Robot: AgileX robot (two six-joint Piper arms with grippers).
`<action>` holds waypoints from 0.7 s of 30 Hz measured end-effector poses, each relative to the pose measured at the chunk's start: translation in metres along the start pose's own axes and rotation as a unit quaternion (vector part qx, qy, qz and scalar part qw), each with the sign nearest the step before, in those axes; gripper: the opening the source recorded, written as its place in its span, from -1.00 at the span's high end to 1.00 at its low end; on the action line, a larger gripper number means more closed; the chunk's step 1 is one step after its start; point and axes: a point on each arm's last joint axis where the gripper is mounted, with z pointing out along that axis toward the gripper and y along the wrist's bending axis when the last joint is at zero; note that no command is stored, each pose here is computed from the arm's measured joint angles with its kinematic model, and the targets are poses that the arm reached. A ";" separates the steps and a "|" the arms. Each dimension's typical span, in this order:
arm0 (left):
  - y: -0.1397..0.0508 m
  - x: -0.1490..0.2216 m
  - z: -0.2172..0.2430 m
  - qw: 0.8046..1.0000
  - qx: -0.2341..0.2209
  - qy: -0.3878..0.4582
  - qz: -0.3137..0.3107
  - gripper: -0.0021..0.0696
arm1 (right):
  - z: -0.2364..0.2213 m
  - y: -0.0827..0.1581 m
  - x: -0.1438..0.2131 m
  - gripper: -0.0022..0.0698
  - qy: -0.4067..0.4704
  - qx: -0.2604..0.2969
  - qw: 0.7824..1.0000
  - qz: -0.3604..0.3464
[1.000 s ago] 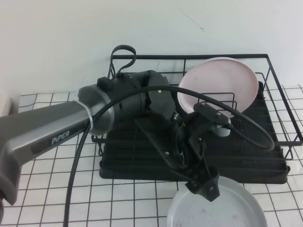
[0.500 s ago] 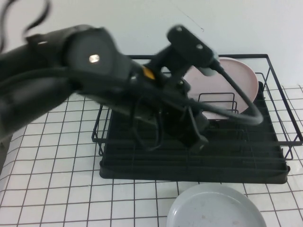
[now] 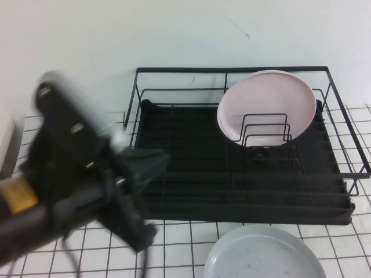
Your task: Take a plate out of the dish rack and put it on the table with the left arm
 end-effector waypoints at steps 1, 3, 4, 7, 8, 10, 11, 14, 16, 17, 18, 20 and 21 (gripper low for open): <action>0.000 0.008 -0.006 1.000 -0.007 -0.009 -0.005 0.94 | 0.000 0.000 0.000 0.94 0.000 0.000 1.000 0.000; -0.001 0.021 -0.016 1.000 -0.015 -0.018 -0.009 0.94 | 0.000 0.000 0.000 0.94 0.000 0.000 1.000 0.000; -0.001 0.029 -0.019 1.000 -0.018 -0.018 -0.009 0.94 | 0.000 0.000 0.000 0.94 0.000 0.000 1.000 0.000; -0.002 0.051 -0.022 1.000 -0.020 -0.002 -0.016 0.94 | 0.000 0.000 0.000 0.94 0.000 0.000 1.000 0.000; -0.002 0.057 -0.022 1.000 -0.020 0.006 -0.018 0.94 | 0.000 0.000 0.000 0.94 0.000 0.000 1.000 0.000; -0.003 0.069 -0.021 0.999 -0.019 0.023 -0.020 0.94 | 0.000 0.000 0.000 0.94 0.000 0.000 1.000 0.000; -0.003 0.074 -0.020 0.999 -0.020 0.028 -0.020 0.94 | 0.000 0.000 0.000 0.94 0.000 0.000 1.000 0.000; -0.003 0.085 -0.019 0.999 -0.026 0.036 -0.002 0.94 | 0.000 0.000 0.000 0.94 0.000 0.000 1.000 0.000; -0.002 0.093 -0.021 0.999 -0.033 0.032 0.009 0.94 | 0.000 0.000 0.000 0.94 0.000 0.000 1.000 0.000; -0.001 0.098 -0.022 0.999 -0.040 0.026 0.012 0.94 | 0.000 0.000 0.000 0.94 0.000 0.000 1.000 0.000; 0.000 0.103 -0.024 0.999 -0.049 0.018 0.013 0.94 | 0.000 0.000 0.000 0.94 0.000 0.000 1.000 0.000; 0.002 0.115 -0.031 0.997 -0.069 -0.007 0.021 0.94 | 0.000 0.000 0.000 0.94 0.000 0.000 1.000 0.000; 0.002 0.121 -0.037 0.996 -0.078 -0.022 0.027 0.94 | 0.000 0.000 0.000 0.94 0.000 0.000 1.000 0.000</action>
